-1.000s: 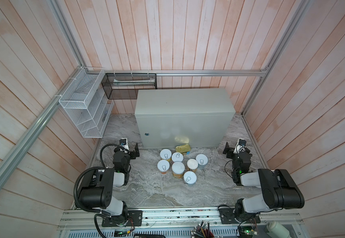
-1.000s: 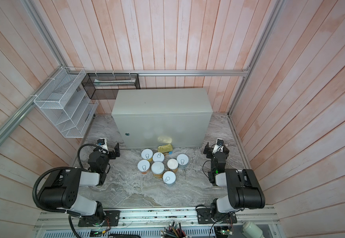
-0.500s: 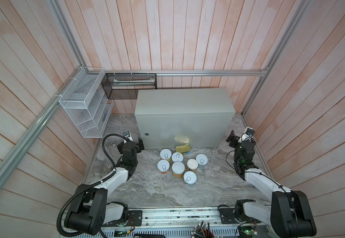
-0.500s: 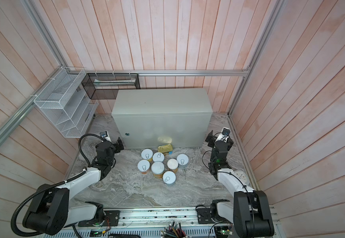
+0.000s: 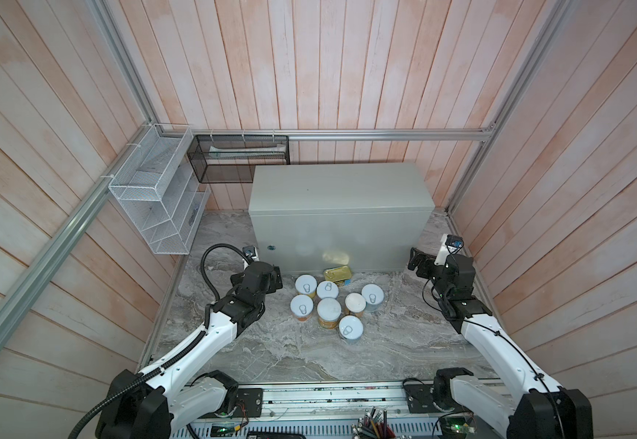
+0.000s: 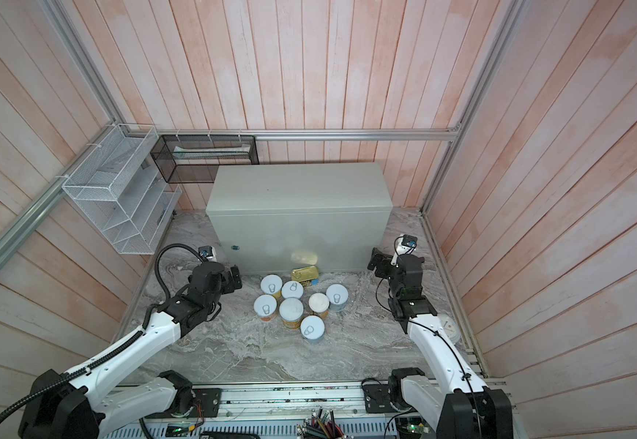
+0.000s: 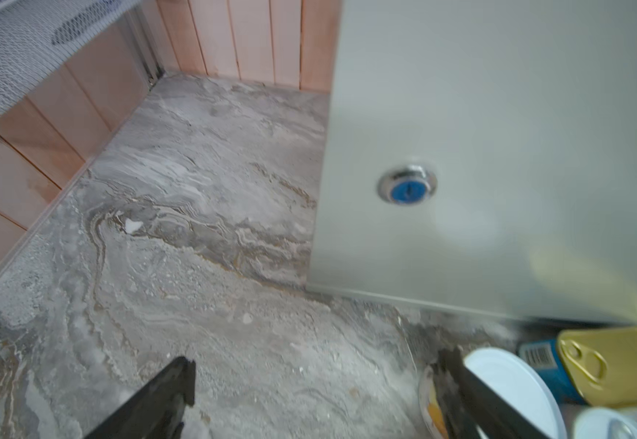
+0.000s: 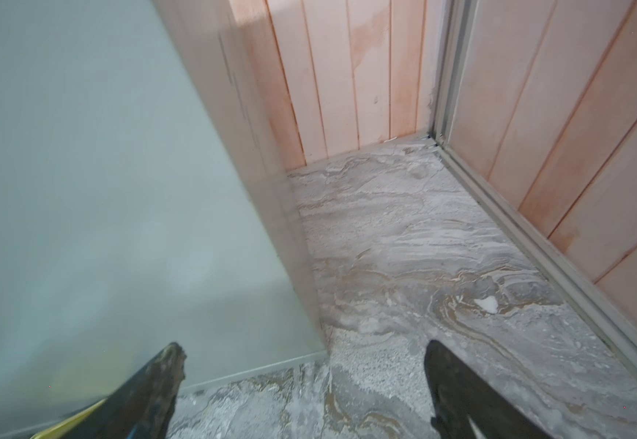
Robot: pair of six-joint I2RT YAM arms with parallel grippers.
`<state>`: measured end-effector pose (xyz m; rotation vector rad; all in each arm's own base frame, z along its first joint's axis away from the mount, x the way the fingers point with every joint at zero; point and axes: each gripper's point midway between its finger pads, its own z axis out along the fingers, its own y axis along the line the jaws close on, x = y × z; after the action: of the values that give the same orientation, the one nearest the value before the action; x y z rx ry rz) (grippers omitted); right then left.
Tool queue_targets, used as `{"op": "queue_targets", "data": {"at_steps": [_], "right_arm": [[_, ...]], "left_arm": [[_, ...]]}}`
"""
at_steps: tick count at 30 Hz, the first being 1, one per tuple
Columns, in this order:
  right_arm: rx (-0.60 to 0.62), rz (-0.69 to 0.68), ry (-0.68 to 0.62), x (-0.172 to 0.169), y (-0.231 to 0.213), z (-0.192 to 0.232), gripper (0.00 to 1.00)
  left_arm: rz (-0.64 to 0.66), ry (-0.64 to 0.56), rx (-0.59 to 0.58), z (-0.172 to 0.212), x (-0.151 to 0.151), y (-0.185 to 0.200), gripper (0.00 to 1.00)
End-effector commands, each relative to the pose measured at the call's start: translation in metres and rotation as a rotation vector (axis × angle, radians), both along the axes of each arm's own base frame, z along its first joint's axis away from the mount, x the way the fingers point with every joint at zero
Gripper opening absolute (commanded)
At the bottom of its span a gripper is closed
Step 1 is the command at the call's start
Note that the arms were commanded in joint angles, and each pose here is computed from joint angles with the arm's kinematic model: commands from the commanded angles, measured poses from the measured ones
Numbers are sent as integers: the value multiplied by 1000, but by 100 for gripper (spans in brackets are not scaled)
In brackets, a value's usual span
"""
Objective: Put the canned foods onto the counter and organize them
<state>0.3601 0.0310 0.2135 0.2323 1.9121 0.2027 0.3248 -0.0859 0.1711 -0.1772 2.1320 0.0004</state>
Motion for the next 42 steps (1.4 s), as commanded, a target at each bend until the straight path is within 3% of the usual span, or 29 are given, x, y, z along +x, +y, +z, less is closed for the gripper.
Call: {"op": "queue_targets", "data": {"at_steps": [1, 17, 22, 32, 42], "right_arm": [[-18, 60, 139, -9, 23, -7, 98], [1, 305, 441, -79, 130, -54, 95], [0, 400, 496, -101, 158, -64, 92], [7, 456, 605, -123, 179, -84, 84], [55, 493, 665, -123, 204, -103, 82]], "left_arm": [[-32, 42, -37, 1, -20, -9, 100], [-335, -156, -129, 32, -23, -75, 100], [-337, -183, -137, 40, -21, -79, 100], [-336, -208, -126, 42, -11, -84, 100], [-298, -216, -112, 38, -3, -82, 100]]}}
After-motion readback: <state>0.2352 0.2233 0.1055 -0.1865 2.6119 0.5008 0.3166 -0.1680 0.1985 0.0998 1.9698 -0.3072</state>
